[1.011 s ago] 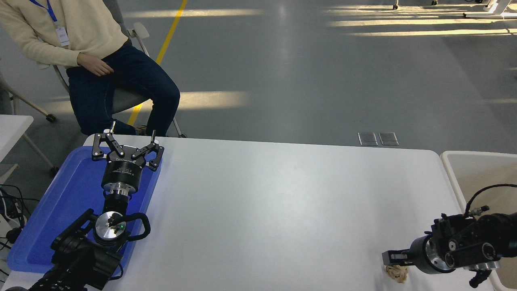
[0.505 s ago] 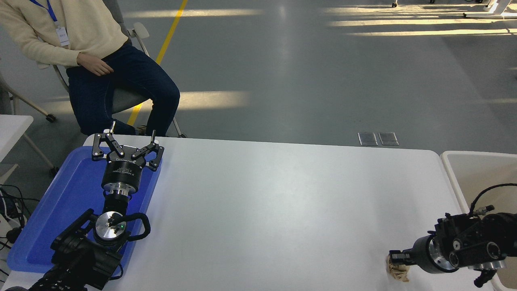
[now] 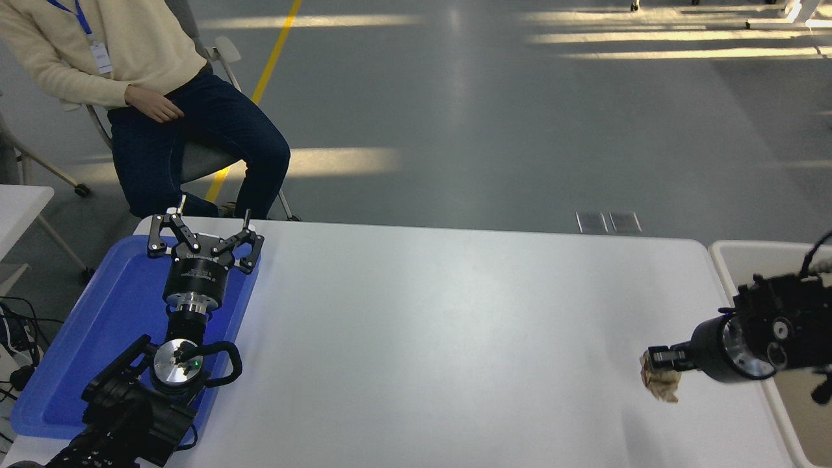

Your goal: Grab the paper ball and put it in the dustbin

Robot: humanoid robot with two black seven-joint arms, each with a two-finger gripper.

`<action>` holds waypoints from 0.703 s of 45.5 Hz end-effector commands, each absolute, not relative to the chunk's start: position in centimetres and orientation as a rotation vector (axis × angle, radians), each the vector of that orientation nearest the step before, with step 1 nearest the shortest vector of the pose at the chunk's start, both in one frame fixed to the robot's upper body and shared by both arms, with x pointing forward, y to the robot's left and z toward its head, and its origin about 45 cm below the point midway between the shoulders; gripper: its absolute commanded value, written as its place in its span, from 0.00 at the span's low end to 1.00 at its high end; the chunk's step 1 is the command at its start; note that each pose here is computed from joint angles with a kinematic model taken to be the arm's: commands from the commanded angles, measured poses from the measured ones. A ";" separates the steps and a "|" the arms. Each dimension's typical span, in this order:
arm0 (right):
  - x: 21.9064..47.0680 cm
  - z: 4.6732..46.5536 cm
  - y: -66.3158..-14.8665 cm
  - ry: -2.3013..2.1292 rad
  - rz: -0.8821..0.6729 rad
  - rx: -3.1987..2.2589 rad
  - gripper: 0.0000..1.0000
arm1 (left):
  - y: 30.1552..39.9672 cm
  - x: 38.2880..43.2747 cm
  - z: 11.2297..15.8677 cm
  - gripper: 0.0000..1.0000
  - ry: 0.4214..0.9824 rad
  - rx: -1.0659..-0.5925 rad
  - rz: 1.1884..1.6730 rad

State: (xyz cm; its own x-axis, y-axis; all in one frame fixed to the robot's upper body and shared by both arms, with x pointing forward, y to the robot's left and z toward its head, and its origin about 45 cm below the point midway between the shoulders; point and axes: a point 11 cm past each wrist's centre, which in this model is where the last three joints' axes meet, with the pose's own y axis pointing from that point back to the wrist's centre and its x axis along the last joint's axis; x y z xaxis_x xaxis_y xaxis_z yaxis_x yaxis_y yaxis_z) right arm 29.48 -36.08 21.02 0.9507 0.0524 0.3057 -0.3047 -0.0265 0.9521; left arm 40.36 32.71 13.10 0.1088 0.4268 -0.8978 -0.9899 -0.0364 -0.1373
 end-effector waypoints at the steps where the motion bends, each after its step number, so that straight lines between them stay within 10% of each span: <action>1: 30.6 27.4 -35.8 -0.189 0.305 1.551 0.00 | 32.70 40.36 13.09 1.00 0.763 -0.983 1.339; 32: 30.7 36.5 -33.9 -0.056 0.248 1.515 0.04 | 32.68 40.37 13.13 1.00 0.762 -0.984 1.337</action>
